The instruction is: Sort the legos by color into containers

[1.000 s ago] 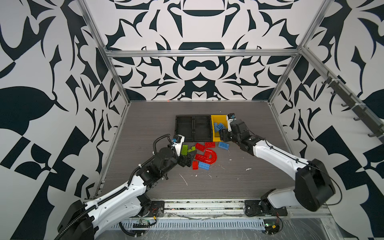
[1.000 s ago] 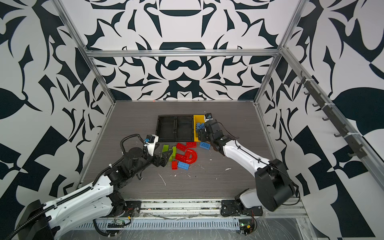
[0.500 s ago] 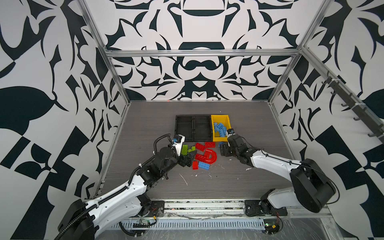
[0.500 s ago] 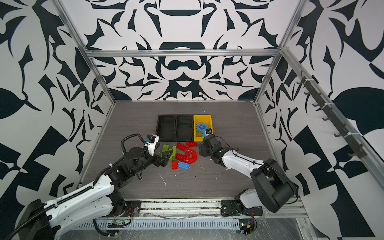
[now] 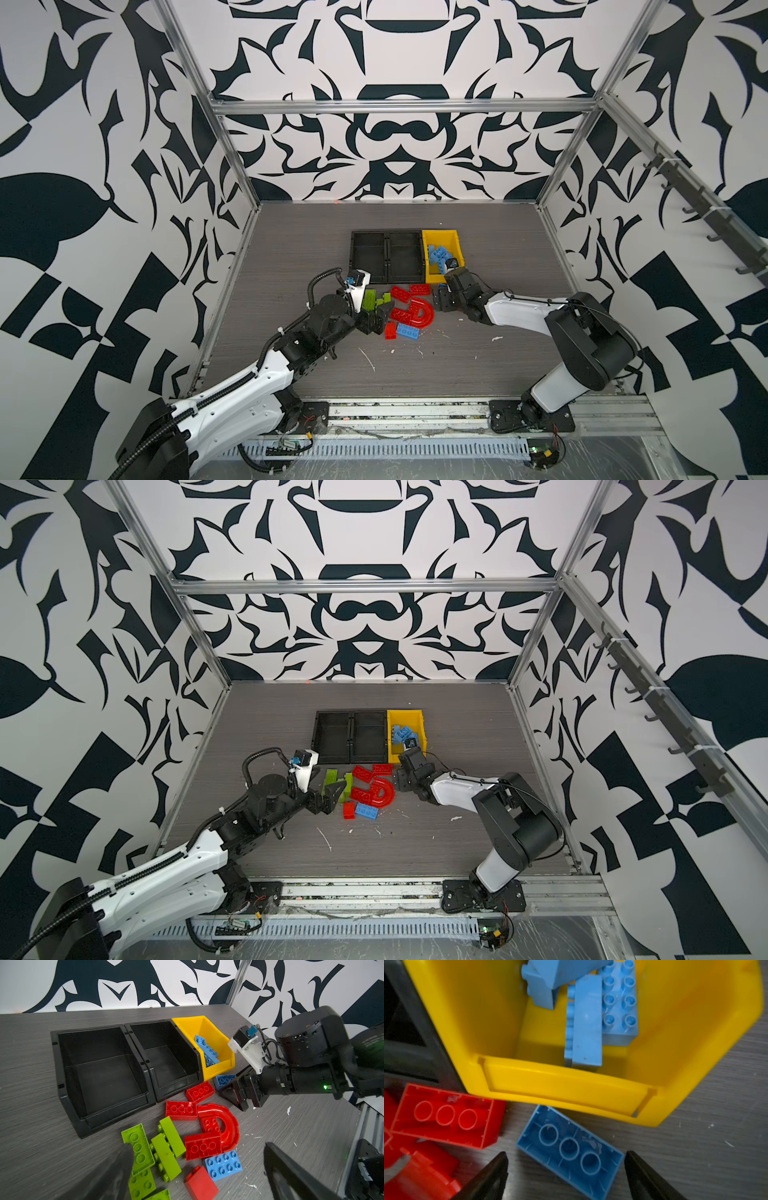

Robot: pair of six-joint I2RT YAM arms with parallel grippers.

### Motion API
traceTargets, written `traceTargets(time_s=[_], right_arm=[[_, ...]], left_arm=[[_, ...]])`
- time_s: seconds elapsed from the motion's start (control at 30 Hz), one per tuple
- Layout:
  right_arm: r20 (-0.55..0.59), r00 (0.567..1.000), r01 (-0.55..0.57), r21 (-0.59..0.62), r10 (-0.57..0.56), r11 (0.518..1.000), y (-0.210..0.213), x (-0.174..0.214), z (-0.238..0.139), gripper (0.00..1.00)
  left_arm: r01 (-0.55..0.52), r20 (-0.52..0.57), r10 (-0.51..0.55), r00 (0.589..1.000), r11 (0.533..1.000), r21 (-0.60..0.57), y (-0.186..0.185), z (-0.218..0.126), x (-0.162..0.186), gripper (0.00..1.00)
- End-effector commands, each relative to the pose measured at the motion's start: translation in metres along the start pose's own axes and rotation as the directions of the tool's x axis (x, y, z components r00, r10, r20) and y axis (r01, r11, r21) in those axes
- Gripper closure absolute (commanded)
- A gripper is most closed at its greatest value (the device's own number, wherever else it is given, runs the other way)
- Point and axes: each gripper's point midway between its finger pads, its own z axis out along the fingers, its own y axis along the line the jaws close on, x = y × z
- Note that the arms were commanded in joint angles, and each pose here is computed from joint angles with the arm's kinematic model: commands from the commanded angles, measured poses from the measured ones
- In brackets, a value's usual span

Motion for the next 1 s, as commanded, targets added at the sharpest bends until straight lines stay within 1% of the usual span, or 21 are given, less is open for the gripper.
traceTargets(time_s=[0.0, 0.3, 0.5, 0.7, 0.97], right_arm=[[0.062, 0.998, 0.008, -0.006, -0.007, 1.000, 0.007, -0.024, 0.000, 0.10], [0.051, 0.999, 0.006, 0.020, -0.007, 1.000, 0.005, -0.022, 0.011, 0.11], [0.049, 0.999, 0.007, 0.052, -0.009, 0.999, 0.000, -0.021, 0.015, 0.16], [0.048, 0.999, 0.007, 0.050, -0.010, 0.999, 0.000, -0.020, 0.015, 0.22], [0.070, 0.998, -0.002, 0.042, 0.000, 0.999, -0.003, -0.017, 0.003, 0.30]], left_arm=[[0.003, 0.015, -0.003, 1.000, 1.000, 0.019, -0.006, -0.001, -0.012, 0.00], [0.004, 0.020, -0.005, 1.000, 1.000, 0.023, -0.007, -0.002, -0.013, 0.00], [0.004, 0.020, -0.004, 1.000, 1.000, 0.021, -0.006, -0.002, -0.013, 0.00], [0.005, 0.020, -0.006, 1.000, 1.000, 0.022, -0.007, -0.002, -0.012, 0.00], [0.006, 0.029, -0.007, 1.000, 1.000, 0.020, -0.006, -0.004, -0.015, 0.00]])
